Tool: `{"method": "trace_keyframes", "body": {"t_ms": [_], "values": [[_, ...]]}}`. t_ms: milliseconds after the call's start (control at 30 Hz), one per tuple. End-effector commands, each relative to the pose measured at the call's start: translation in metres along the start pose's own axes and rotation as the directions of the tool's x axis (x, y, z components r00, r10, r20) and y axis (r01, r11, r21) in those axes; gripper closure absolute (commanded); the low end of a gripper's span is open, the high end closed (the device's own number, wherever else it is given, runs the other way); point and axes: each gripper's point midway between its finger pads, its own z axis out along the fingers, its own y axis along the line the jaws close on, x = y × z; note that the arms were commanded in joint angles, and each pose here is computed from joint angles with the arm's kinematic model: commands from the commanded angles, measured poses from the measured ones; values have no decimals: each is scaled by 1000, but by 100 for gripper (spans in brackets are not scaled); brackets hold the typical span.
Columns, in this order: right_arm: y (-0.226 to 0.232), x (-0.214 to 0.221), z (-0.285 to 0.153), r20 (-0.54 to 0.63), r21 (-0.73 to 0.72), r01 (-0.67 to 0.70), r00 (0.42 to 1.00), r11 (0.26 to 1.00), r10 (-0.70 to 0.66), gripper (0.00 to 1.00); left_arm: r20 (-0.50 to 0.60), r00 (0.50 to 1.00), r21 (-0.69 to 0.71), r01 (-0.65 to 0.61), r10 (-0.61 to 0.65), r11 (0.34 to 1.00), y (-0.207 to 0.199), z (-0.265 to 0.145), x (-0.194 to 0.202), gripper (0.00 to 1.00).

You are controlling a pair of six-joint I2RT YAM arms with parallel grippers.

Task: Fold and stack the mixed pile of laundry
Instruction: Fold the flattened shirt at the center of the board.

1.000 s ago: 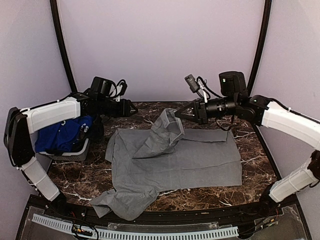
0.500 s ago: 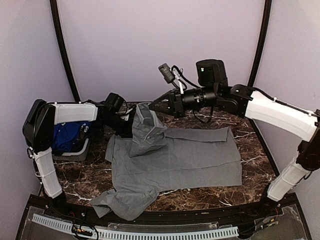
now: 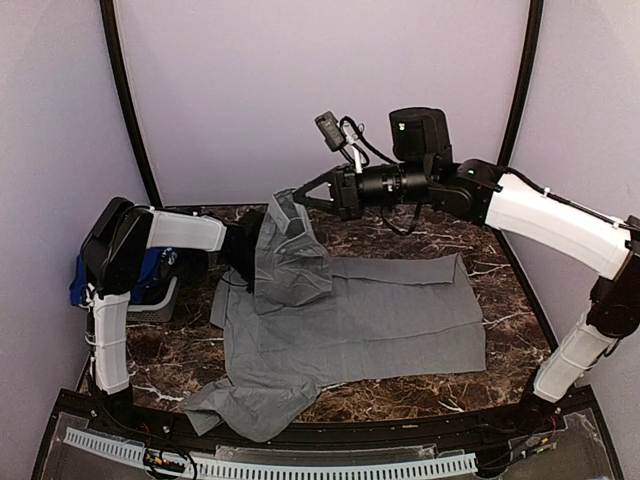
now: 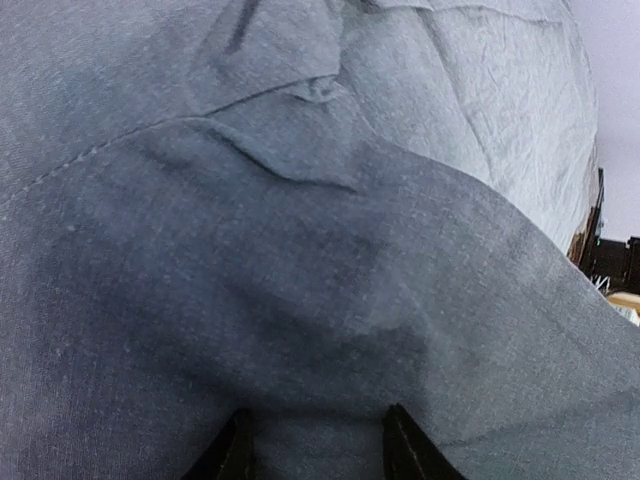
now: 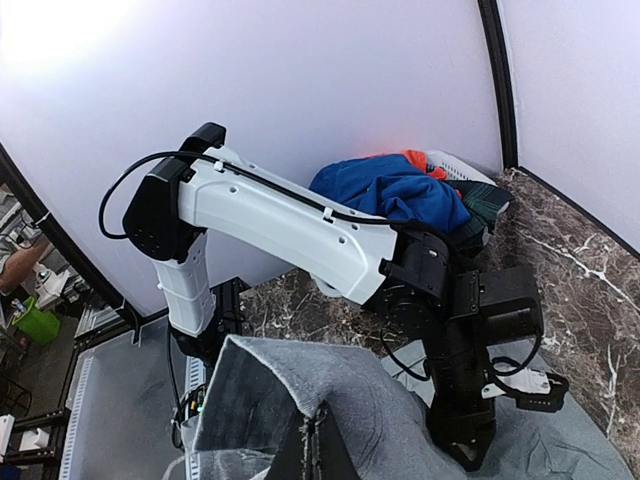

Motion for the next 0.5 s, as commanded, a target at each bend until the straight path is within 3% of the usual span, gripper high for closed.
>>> {"method": "trace_keyframes", "body": {"t_ms": [0, 100, 233, 467], "values": [[-23, -15, -5, 46, 79, -9, 999, 997, 6, 100, -76, 997, -15, -23, 22, 1000, -1, -3, 18, 52], [-50, -8, -14, 52, 144, -46, 998, 989, 39, 100, -49, 999, -57, -11, 8, 998, 4, -16, 12, 47], [-85, 12, -30, 59, 203, -112, 993, 973, 102, 100, 113, 993, -84, 32, -22, 996, 7, -59, -15, 36], [-147, 56, -60, 64, 301, -214, 977, 929, 204, 100, 377, 926, -112, 48, -3, 992, -4, -145, -54, 25]]}}
